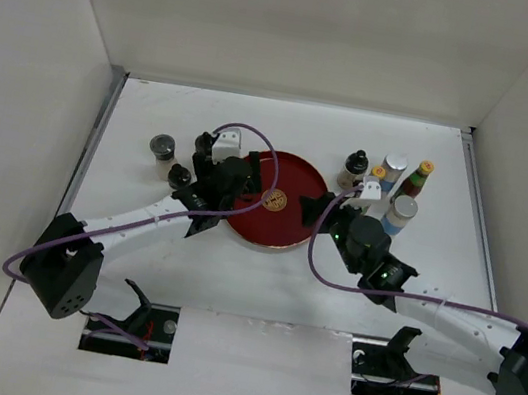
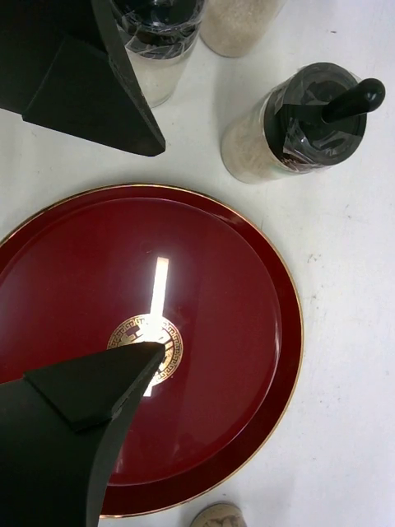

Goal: Organize the condiment bottles

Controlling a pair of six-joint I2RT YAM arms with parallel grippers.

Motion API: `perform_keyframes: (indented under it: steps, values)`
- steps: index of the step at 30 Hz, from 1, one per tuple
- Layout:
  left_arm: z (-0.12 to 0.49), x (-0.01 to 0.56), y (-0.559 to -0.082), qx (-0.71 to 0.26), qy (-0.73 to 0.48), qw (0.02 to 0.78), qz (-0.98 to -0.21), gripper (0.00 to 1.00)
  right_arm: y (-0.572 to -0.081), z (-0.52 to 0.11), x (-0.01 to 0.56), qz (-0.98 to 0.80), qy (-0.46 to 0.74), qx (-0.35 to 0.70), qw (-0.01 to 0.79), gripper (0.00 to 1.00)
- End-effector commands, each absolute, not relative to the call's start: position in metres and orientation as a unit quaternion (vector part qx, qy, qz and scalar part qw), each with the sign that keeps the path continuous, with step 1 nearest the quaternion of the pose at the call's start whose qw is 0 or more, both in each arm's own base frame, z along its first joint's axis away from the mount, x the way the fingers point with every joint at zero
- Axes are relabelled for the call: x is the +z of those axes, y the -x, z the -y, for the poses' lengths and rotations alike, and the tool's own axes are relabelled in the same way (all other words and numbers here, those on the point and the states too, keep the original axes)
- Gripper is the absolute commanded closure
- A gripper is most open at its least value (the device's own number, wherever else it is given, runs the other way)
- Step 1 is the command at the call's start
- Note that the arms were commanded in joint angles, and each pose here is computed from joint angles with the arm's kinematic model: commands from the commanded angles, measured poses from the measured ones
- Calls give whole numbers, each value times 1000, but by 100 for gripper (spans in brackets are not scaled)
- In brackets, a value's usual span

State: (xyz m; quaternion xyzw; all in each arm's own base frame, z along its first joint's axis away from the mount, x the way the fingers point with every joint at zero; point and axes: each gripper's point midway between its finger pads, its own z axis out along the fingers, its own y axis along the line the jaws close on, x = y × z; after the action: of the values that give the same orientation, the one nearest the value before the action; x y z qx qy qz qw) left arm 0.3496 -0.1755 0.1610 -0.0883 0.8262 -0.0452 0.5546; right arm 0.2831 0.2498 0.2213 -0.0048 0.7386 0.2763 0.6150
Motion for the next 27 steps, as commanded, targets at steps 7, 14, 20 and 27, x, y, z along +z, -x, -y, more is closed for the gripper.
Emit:
perform_keyframes:
  steps: [7,14,20,27]
  values:
    - [202,167,-338,-106,66,569,-813,0,-294,-226,283,-710,-21,267,651,84]
    - [215,171,-323,-102,31,592,-799,0,-319,-162,296,-731,-100,135,661,90]
    - [221,178,-312,-159,37,609,-776,0,-336,-108,305,-730,-143,55,666,81]
    - [229,171,-306,-229,32,594,-771,57,-362,-95,293,-755,-124,1,644,41]
